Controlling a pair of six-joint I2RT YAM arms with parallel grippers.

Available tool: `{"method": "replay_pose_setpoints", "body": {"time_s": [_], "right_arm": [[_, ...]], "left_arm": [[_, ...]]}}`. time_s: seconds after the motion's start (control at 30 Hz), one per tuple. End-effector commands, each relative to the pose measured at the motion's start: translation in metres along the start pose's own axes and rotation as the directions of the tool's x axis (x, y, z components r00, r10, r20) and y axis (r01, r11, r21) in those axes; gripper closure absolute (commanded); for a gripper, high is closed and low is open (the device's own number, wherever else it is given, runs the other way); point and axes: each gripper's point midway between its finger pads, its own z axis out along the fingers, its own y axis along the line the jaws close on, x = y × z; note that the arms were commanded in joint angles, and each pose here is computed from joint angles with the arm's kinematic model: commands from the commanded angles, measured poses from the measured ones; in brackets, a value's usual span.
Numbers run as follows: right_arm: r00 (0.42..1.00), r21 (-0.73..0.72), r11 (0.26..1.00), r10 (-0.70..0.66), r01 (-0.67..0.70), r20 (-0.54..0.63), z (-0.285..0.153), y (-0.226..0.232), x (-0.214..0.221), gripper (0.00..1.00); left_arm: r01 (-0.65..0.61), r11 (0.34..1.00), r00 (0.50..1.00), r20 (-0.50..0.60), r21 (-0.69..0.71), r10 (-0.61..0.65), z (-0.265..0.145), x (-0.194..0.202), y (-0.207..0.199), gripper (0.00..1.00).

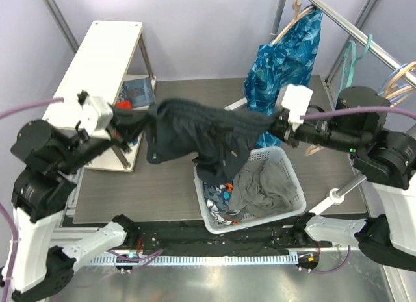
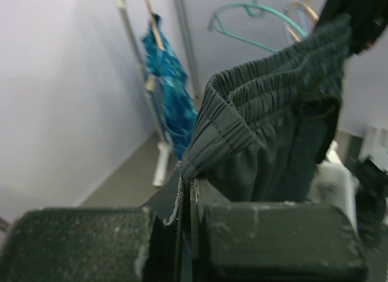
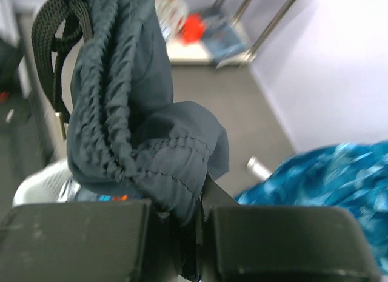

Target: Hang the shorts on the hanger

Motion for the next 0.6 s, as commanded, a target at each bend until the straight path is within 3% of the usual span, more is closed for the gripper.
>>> {"method": "replay_pose_setpoints", "body": {"time_s": [0.0,0.17,0.27,0.3,0.43,0.57], "right_arm": [[0.988,-0.156,0.988,-0.028,0.004,-0.154,-0.026,0.038,0.044,0.99],[0.913,-0.265,0.955,0.011,-0.130,-0.409,-0.012,0.076,0.134,0.99],[0.843,-0.292,0.940,-0.008,-0.177,-0.538,-0.004,0.091,0.186,0.99],[0.825,-0.304,0.934,-0.020,-0.185,-0.564,-0.001,0.095,0.198,0.99],[0.749,-0.351,0.911,-0.077,-0.215,-0.658,0.007,0.110,0.251,0.99],[0.683,-0.372,0.903,-0.132,-0.217,-0.719,0.015,0.118,0.296,0.99]], "left_arm": [[0.146,0.972,0.980,-0.160,0.185,-0.117,-0.021,0.058,-0.049,1.00],[0.308,0.918,0.904,-0.377,0.249,-0.201,-0.031,0.148,-0.081,1.00],[0.354,0.893,0.841,-0.511,0.277,-0.175,-0.039,0.212,-0.096,1.00],[0.390,0.885,0.799,-0.572,0.254,-0.187,-0.044,0.243,-0.100,1.00],[0.399,0.876,0.741,-0.658,0.269,-0.135,-0.065,0.305,-0.114,1.00],[0.296,0.905,0.729,-0.685,0.306,-0.007,-0.082,0.345,-0.109,1.00]]}}
